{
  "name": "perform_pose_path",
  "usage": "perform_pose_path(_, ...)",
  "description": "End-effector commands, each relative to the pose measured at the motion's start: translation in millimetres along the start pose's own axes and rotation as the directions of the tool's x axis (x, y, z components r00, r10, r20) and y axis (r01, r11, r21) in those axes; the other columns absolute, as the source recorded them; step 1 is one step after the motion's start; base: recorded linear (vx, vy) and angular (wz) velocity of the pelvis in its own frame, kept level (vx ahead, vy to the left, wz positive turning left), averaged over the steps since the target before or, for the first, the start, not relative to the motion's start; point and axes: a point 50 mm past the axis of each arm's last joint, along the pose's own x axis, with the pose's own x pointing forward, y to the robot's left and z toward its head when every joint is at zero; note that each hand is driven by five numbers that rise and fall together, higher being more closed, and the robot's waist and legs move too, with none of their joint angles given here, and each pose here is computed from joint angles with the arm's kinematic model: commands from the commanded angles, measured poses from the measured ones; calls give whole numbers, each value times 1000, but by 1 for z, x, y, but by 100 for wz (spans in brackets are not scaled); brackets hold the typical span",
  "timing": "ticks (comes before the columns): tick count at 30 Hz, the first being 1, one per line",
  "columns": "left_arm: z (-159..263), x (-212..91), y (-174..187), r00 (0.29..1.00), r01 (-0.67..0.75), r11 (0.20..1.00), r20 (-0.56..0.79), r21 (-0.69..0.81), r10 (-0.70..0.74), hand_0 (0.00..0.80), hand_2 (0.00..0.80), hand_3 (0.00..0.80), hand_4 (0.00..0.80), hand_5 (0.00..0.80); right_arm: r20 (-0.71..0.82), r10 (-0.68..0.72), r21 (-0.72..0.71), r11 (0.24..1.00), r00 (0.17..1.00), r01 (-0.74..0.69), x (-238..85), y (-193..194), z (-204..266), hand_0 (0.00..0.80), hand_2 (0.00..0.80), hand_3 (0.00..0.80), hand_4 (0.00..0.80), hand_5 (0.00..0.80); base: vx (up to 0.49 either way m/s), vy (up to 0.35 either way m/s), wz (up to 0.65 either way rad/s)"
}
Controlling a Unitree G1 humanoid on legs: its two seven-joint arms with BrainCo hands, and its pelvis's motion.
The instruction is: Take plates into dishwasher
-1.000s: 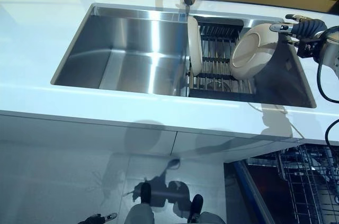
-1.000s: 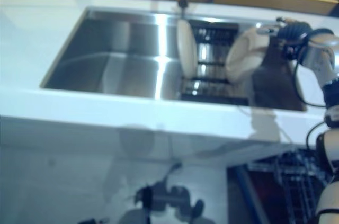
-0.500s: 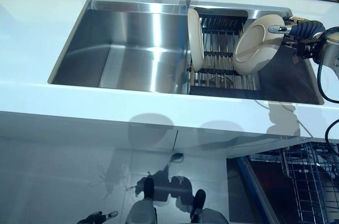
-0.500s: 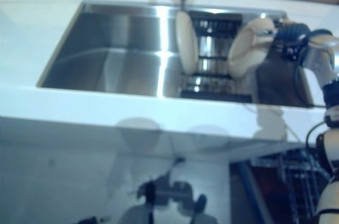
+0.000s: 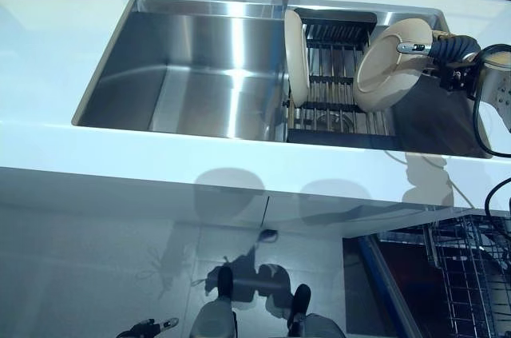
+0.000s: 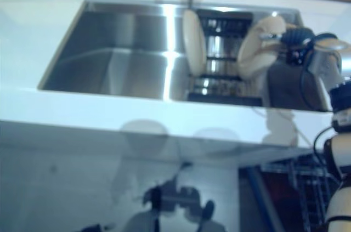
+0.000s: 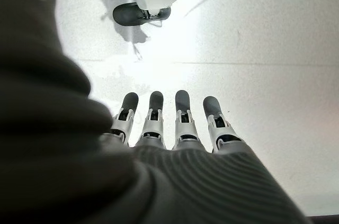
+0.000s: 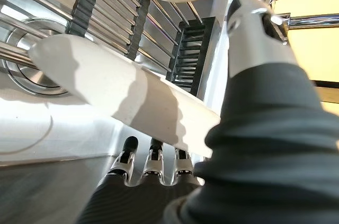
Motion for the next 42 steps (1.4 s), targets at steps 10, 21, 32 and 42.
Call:
perform_pose_path(10, -7, -2, 14, 999, -29, 999, -24, 40, 29, 0, 0, 0, 0, 0, 161, -140, -66, 986, 977, 153, -11, -13, 36, 800, 800, 800, 800, 800, 0, 0, 0)
perform_pose_path(21, -15, -2, 12, 999, -32, 997, -41, 70, 35, 0, 0, 0, 0, 0, 266, -231, -51, 966, 936, 253, -22, -23, 58, 800, 800, 800, 800, 800, 4, -3, 1)
perform_pose_path(32, -27, -3, 14, 995, -51, 996, -82, 79, 58, 0, 0, 0, 0, 0, 342, -270, -69, 948, 900, 311, -40, -33, 78, 800, 800, 800, 800, 800, 43, 6, 0)
perform_pose_path(42, -26, -3, 18, 992, -68, 994, -99, 90, 77, 0, 0, 0, 0, 0, 335, -267, -223, 909, 903, 352, -53, -41, 83, 800, 800, 800, 800, 800, 13, 12, -6)
